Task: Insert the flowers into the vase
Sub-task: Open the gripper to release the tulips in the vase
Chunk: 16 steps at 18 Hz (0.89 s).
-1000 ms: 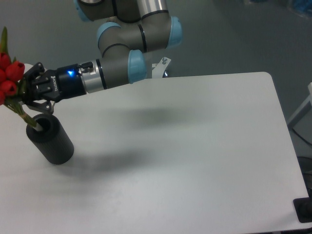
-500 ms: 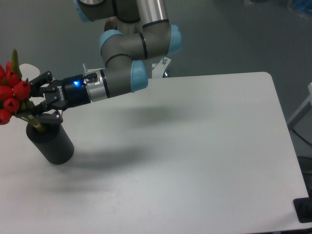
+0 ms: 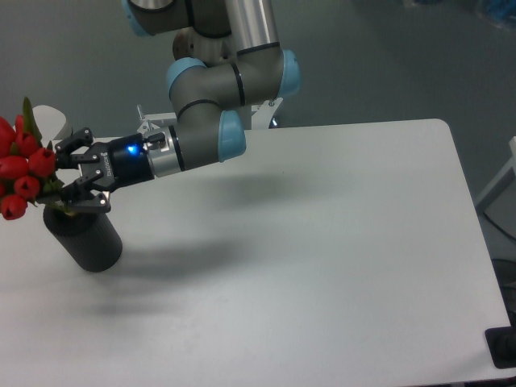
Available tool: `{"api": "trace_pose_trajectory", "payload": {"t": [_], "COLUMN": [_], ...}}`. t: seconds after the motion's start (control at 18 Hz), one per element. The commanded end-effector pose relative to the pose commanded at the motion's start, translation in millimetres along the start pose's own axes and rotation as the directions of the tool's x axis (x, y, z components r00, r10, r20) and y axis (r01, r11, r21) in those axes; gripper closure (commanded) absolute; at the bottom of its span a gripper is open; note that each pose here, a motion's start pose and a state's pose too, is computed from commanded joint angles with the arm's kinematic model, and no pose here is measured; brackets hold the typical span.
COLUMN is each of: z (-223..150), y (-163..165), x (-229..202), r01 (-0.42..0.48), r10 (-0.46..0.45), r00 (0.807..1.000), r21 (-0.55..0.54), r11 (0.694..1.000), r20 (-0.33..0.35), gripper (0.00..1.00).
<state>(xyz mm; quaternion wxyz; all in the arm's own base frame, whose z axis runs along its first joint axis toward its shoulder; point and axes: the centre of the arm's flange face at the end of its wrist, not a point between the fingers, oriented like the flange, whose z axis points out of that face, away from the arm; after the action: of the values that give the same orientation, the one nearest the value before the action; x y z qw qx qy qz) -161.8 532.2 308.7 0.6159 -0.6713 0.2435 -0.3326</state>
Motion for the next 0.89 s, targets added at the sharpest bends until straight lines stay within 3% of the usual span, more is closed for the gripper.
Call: {"api": "trace_pose_trajectory", "payload": {"t": [0.5, 0.89], "z": [-11, -18], "y": [27, 40], "x": [-6, -4], "r01": [0.008, 0.024], "r10": [-0.008, -0.024], "r00": [1.0, 0.999], "r21": [-0.001, 0.0], "r11": [1.0, 1.0], "r20": [0.022, 0.037], "gripper": [0.38, 0.22]}}
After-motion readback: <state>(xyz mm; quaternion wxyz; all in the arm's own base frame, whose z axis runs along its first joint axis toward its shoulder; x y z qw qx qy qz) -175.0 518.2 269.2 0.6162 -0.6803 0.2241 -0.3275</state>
